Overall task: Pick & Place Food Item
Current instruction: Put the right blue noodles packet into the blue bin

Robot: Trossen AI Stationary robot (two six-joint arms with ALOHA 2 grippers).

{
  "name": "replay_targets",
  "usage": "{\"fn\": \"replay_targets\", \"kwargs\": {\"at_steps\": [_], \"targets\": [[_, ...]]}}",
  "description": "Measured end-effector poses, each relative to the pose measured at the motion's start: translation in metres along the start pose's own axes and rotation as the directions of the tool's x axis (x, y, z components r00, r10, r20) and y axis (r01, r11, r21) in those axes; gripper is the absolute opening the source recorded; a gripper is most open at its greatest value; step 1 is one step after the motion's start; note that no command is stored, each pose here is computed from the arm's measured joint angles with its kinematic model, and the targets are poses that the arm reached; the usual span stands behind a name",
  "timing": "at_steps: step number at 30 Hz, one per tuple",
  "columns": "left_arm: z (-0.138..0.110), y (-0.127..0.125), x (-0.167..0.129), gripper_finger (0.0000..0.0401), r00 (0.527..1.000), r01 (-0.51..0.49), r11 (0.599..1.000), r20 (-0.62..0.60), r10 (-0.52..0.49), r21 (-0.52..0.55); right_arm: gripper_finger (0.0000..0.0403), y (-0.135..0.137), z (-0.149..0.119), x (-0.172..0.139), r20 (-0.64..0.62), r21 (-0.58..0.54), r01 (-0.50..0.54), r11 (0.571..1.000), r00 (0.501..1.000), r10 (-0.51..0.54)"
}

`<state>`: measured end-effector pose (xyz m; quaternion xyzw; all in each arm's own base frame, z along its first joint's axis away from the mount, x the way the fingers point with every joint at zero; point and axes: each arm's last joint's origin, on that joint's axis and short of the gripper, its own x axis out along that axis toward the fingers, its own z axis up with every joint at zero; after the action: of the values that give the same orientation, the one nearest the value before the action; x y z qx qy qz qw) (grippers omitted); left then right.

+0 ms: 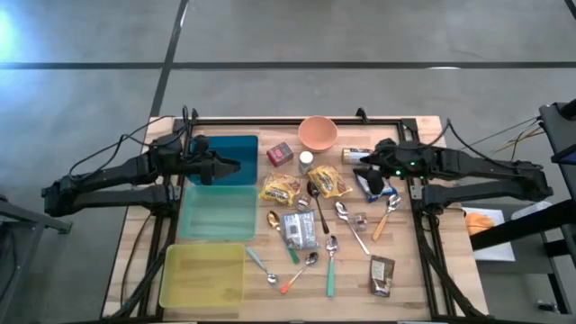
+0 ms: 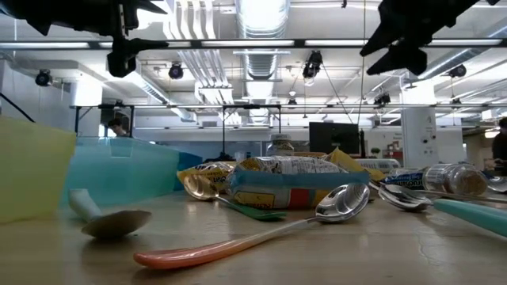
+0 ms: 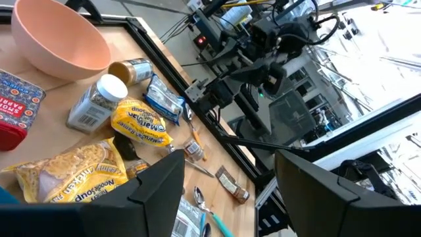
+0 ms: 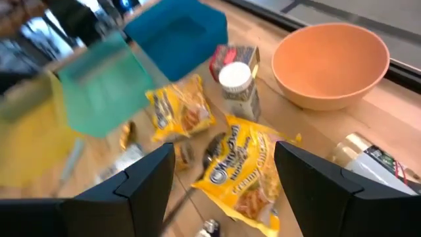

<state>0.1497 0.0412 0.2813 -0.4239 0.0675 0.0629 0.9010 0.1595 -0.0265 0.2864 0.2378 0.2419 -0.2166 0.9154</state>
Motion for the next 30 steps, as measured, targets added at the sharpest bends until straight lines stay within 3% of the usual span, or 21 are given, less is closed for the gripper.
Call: {"fn": "replay_targets", "kwargs": {"at_steps": [4,8,11,15,19,24,30], "targets": [[0.000,0.000,0.000,0.0241,1.000,-0.001,1.000,-0.001,0.001,-0.018,0.0258,0.002,-0.003,0.018,-0.068,-0.065,0.035,0.997,0.997,-0.039],[0.000,0.000,0.000,0.0241,1.000,0.004,0.997,-0.011,-0.005,-0.072,0.0258,0.002,-0.007,0.033,-0.121,-0.053,0.084,0.995,0.989,-0.090],[-0.001,0.000,0.000,0.0241,1.000,0.013,0.993,-0.022,-0.015,-0.114,0.0258,-0.003,-0.012,0.037,-0.168,-0.006,0.217,0.976,0.962,-0.215],[-0.001,0.000,0.000,0.0241,1.000,0.013,0.985,-0.025,-0.018,-0.170,0.0258,-0.009,-0.015,0.029,-0.275,0.050,0.425,0.904,0.876,-0.397],[-0.001,0.001,0.002,0.0241,1.000,0.001,0.979,-0.029,-0.007,-0.204,0.0258,-0.010,-0.012,0.020,-0.364,0.095,0.562,0.822,0.788,-0.497],[0.004,-0.001,0.012,0.0241,0.999,-0.022,0.984,-0.048,0.014,-0.176,0.0258,-0.008,-0.011,0.021,-0.456,0.053,0.632,0.773,0.704,-0.544],[0.011,-0.004,0.023,0.0241,0.997,-0.036,0.993,-0.072,0.028,-0.110,0.0258,-0.011,-0.027,0.040,-0.585,-0.062,0.651,0.757,0.591,-0.556]]}}
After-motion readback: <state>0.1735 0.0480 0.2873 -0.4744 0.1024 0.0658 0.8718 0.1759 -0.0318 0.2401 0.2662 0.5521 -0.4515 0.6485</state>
